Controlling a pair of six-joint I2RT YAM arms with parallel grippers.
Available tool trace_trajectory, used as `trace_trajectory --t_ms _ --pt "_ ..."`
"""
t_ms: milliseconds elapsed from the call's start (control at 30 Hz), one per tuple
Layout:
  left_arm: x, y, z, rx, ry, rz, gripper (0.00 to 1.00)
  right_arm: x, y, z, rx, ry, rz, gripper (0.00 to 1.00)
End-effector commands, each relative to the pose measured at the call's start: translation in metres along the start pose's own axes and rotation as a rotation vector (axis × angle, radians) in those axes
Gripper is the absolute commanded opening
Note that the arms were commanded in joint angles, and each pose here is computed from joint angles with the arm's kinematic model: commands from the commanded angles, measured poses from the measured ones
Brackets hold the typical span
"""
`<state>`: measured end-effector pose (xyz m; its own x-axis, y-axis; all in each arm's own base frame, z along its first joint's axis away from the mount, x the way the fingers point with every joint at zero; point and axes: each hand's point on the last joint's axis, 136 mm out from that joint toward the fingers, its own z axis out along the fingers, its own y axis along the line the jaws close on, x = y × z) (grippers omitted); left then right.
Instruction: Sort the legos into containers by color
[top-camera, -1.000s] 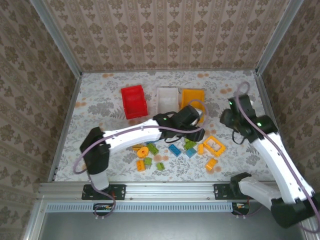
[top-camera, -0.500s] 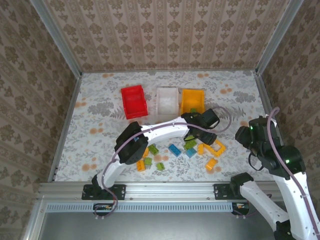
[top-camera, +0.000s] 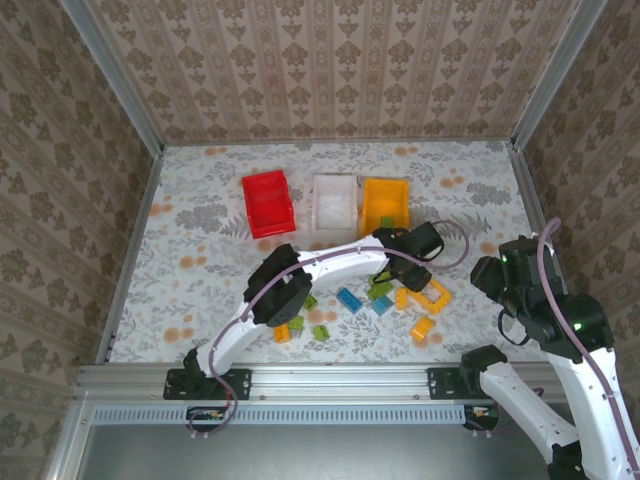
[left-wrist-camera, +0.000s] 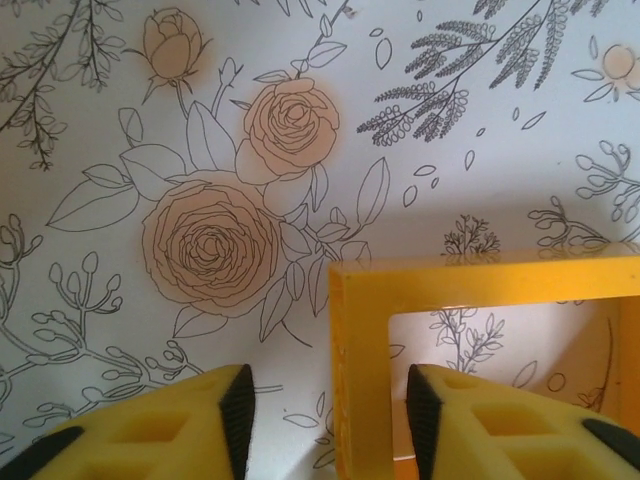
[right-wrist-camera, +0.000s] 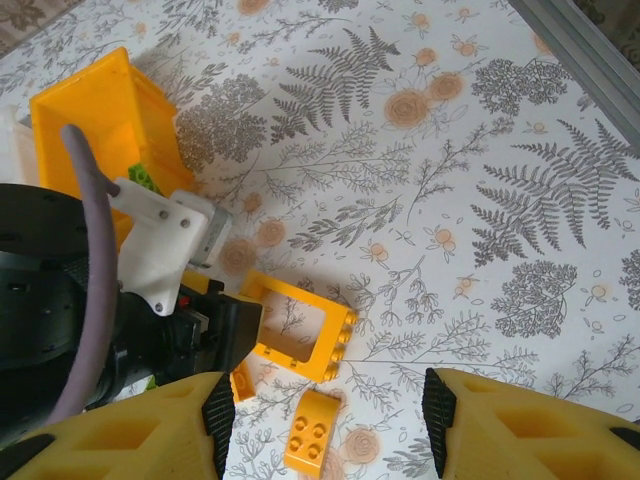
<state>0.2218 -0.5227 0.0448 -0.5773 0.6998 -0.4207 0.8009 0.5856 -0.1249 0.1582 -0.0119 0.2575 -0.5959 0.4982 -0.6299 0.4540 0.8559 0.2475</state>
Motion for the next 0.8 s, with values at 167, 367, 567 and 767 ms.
trace_trajectory --t_ms 167,367,567,767 --pt "-0.008 -0.007 0.003 0.000 -0.005 0.053 0.31 0.006 -0.003 0.001 0.004 0.021 -0.005 0.56" --pt "-0.027 -0.005 -0.019 -0.034 -0.076 0.076 0.10 0.007 -0.002 0.003 -0.004 0.018 -0.022 0.56" --pt "-0.050 0.018 -0.084 -0.132 -0.188 0.107 0.00 -0.004 0.010 -0.005 -0.062 -0.013 -0.062 0.55" --pt "-0.054 0.070 -0.154 -0.207 -0.245 0.130 0.00 -0.010 0.049 -0.007 -0.239 -0.013 -0.136 0.54"
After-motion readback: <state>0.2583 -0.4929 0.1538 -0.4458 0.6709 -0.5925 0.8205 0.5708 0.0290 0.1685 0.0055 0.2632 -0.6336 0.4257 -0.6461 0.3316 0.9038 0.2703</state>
